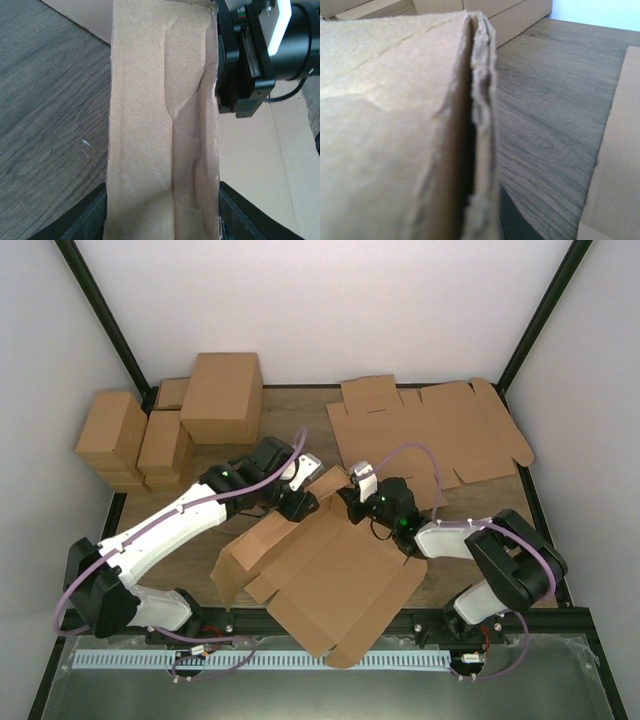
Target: Fold the paper box
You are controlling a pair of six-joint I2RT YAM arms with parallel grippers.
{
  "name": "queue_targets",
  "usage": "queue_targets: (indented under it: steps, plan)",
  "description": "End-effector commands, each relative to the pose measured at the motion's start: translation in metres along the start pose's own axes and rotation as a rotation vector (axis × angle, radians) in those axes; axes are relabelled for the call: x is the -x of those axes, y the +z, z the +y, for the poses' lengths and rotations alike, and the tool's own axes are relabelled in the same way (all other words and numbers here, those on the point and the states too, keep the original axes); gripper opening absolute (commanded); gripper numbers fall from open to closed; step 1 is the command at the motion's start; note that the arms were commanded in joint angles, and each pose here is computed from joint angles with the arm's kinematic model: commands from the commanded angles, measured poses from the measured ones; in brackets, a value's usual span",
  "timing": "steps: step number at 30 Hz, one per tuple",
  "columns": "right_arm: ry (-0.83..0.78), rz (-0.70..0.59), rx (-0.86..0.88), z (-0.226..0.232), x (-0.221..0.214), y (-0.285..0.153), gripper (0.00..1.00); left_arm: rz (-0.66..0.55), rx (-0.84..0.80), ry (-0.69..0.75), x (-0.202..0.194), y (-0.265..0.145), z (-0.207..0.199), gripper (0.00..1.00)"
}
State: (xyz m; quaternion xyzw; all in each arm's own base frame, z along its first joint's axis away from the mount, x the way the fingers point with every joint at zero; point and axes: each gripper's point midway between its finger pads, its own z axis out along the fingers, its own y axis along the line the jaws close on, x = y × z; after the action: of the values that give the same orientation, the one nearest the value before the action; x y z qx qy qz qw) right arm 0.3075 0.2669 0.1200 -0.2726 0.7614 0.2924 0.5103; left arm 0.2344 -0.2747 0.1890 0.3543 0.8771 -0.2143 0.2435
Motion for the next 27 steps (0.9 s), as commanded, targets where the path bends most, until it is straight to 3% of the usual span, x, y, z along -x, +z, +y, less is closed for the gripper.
queue_targets:
  steps: [1,5,9,13,20,25,27]
  plan:
    - [0.006,-0.04,-0.139,-0.013,0.01,0.004,0.01,-0.022,-0.132,0.0,0.011,-0.006,-0.025,0.52]
    - [0.007,-0.028,-0.206,-0.021,0.005,0.002,0.01,-0.027,-0.141,-0.012,0.013,-0.007,-0.026,0.52]
    - [0.005,-0.033,-0.218,-0.022,0.008,0.001,0.18,-0.021,-0.132,-0.028,0.013,-0.007,-0.022,0.52]
    - [-0.007,-0.043,-0.219,-0.022,0.011,-0.001,0.25,-0.028,-0.129,-0.04,0.015,-0.009,-0.019,0.52]
    - [0.015,-0.011,-0.293,-0.034,0.001,0.002,0.02,-0.026,-0.129,-0.054,0.014,-0.01,-0.017,0.52]
    - [0.041,-0.022,-0.4,-0.048,-0.002,-0.006,0.01,-0.018,-0.113,-0.059,0.012,-0.009,-0.013,0.52]
    - [0.046,-0.016,-0.415,-0.051,-0.003,-0.006,0.06,-0.016,-0.11,-0.064,0.012,-0.008,-0.012,0.52]
